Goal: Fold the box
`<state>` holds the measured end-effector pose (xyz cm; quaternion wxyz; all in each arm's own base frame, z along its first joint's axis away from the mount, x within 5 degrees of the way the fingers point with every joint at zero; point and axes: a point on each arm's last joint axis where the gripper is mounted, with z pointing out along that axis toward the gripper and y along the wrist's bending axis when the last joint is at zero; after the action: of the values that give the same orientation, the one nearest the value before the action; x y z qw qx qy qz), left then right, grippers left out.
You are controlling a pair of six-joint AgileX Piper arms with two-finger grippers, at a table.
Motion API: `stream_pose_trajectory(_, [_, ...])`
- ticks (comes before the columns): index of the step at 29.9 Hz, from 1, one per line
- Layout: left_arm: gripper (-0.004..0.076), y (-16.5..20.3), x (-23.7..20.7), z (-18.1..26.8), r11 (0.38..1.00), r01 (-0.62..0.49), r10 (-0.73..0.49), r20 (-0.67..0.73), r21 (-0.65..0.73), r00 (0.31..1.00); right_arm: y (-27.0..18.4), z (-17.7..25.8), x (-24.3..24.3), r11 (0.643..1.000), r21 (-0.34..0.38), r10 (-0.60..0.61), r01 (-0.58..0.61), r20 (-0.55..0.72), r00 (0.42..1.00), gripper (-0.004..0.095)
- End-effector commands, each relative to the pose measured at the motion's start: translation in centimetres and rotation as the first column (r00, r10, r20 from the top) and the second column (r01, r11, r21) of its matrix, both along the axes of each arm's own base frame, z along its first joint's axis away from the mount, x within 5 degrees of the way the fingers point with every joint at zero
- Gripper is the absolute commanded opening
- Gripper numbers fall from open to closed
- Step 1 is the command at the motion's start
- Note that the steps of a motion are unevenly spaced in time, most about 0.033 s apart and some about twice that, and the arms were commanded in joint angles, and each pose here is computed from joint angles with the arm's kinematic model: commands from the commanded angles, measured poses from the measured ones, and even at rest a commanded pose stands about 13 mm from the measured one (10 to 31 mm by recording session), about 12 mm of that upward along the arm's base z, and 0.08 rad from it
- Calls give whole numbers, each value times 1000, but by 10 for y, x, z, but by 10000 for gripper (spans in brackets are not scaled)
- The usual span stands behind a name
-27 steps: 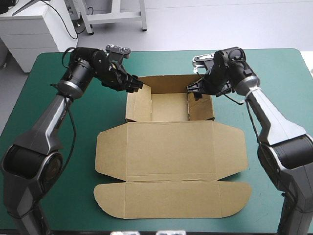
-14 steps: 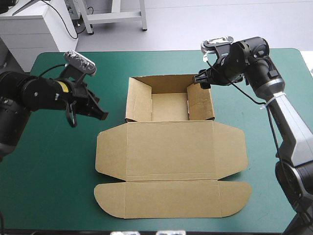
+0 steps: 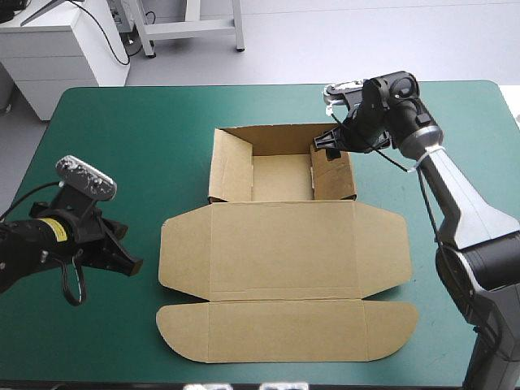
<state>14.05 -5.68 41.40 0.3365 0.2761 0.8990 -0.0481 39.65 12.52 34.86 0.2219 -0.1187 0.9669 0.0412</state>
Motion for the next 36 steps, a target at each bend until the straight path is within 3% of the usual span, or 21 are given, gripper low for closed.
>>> stream_pose_trajectory(1, [-8,7,-16,-13,999,-35,35,-51,3,998,-1,14,1,1000,4,8,-8,65,998,701])
stream_pose_trajectory(9, [-8,9,-22,-69,996,-90,89,-131,-1,987,5,-20,19,1000,-12,5,-5,3,1000,695])
stream_pose_trajectory(12, [-8,9,-23,-89,994,-110,109,-174,4,979,6,-27,24,1000,-13,5,-5,0,1000,631])
stream_pose_trajectory(18, [-8,10,-25,-110,987,-157,155,-247,11,956,8,-35,27,1000,-6,3,-3,-15,1000,390])
stream_pose_trajectory(25, [-8,9,-22,-107,987,-160,154,-202,-15,967,9,-35,28,1000,-1,-4,4,-8,1000,-8])
stream_pose_trajectory(33, [-8,10,-21,-107,987,-161,156,-189,-10,970,-2,-24,33,998,-66,-12,16,51,999,-18])
stream_pose_trajectory(36, [-8,10,-20,-106,987,-161,156,-182,-12,971,-22,-9,40,998,-34,-46,49,96,994,-20])
